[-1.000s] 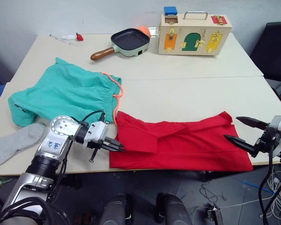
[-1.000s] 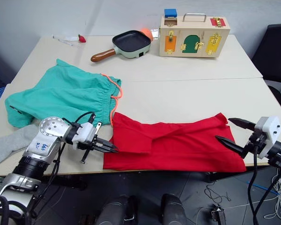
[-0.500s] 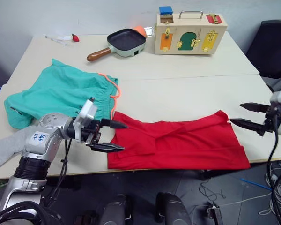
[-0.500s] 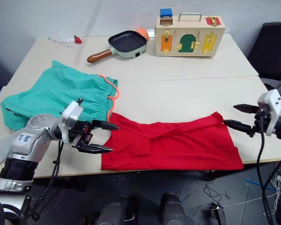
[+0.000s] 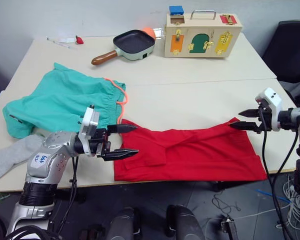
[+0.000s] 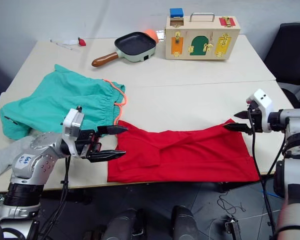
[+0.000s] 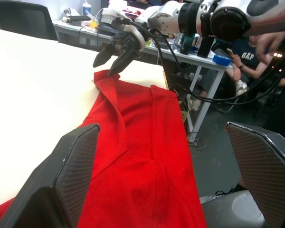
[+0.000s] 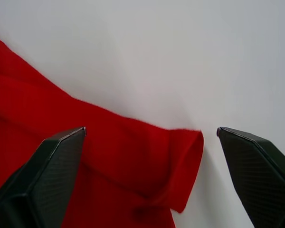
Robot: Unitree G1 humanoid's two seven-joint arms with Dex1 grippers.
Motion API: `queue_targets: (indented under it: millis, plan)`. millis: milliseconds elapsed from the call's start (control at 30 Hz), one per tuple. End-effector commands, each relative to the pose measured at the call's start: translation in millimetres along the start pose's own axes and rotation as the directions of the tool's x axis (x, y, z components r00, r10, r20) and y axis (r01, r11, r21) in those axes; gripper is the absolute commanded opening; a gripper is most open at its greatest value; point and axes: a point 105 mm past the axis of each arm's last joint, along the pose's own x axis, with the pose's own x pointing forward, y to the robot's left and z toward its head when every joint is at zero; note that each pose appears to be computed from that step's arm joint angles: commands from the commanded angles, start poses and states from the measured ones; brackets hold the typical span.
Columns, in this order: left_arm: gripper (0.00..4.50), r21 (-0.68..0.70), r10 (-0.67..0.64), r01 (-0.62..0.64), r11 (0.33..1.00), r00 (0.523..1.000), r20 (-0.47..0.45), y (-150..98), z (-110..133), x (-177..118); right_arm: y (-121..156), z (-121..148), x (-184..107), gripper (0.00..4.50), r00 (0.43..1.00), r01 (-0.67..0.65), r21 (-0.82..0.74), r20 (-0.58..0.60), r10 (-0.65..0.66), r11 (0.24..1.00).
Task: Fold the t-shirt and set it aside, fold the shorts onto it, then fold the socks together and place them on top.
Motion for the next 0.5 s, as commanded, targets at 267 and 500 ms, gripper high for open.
queue_targets:
  millis: [267, 500]
  plan:
    - [4.5, 0.071, -0.004, 0.005, 0.997, 1.0, -0.007, -4, 9, 0, -11, 2, -4, 0.89, 0.995, 0.086, -0.05, -0.051, -0.088, 0.995]
    - [4.5, 0.085, -0.003, 0.004, 0.996, 1.0, -0.014, -1, 9, -1, -16, 21, -16, 0.05, 0.992, 0.12, -0.061, 0.045, -0.117, 0.991]
